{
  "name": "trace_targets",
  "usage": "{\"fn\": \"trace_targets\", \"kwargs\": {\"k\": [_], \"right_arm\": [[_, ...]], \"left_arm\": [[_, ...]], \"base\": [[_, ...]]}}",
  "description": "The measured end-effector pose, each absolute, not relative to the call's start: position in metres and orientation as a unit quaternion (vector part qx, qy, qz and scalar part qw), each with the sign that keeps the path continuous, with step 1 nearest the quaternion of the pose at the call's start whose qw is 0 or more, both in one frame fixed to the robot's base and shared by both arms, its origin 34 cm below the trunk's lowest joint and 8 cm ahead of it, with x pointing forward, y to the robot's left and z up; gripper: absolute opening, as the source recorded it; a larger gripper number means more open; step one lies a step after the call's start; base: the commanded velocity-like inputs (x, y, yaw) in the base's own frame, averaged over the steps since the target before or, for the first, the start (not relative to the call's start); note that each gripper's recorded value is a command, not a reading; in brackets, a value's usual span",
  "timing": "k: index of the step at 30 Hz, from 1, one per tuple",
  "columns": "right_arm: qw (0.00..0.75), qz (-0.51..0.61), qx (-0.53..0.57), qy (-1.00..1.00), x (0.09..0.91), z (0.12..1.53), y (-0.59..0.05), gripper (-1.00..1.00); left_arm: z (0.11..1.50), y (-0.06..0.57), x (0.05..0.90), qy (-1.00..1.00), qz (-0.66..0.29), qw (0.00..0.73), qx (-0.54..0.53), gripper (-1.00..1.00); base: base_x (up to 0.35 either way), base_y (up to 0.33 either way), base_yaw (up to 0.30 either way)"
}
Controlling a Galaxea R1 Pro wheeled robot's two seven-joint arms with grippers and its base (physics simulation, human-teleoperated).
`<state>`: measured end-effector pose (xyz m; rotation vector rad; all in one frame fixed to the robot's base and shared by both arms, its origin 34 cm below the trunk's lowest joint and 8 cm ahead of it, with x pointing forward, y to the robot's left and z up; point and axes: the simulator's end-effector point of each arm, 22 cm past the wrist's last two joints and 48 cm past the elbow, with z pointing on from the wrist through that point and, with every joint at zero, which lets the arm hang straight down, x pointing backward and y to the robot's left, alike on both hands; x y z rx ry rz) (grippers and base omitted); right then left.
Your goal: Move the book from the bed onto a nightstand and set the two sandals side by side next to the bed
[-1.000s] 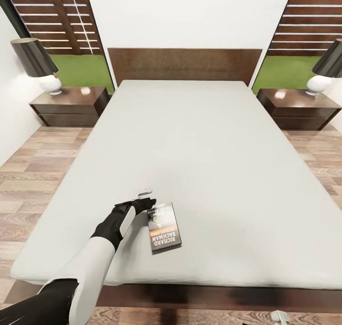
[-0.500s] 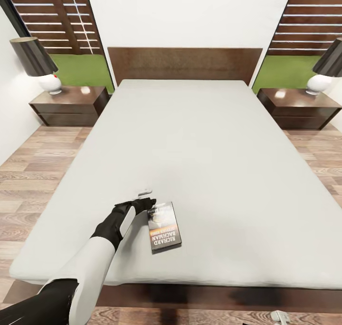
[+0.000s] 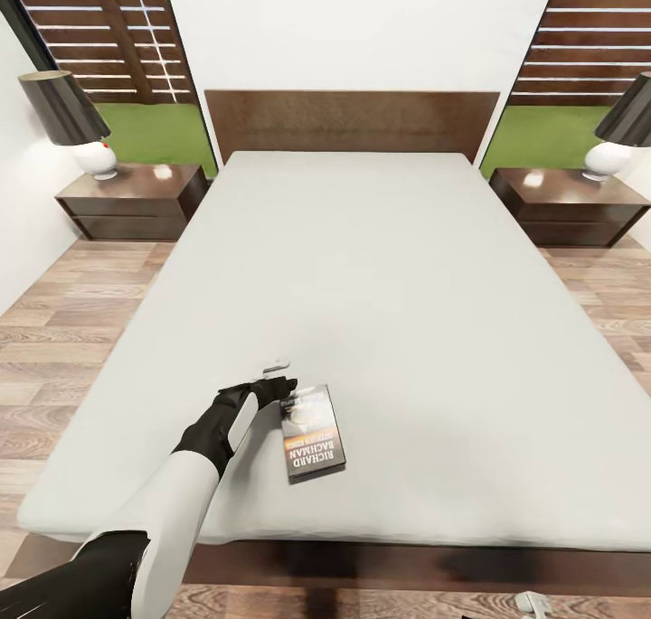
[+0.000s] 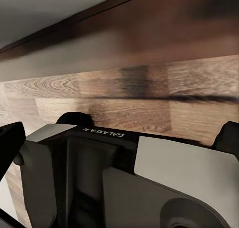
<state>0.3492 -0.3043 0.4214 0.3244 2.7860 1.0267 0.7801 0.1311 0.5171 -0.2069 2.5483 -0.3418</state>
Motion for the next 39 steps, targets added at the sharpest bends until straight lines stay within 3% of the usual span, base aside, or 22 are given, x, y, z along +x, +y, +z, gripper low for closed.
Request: {"fn": "trace_targets", "kwargs": {"k": [39], "right_arm": [[0.077,0.343,0.108,0.930,0.3492,0.4214,-0.3042,1.00]], "left_arm": [[0.5169,0.1311,0.7800,0.949,-0.127,0.278,-0.077,1.00]], "base": [[0.014,-0.046,0.000]]}}
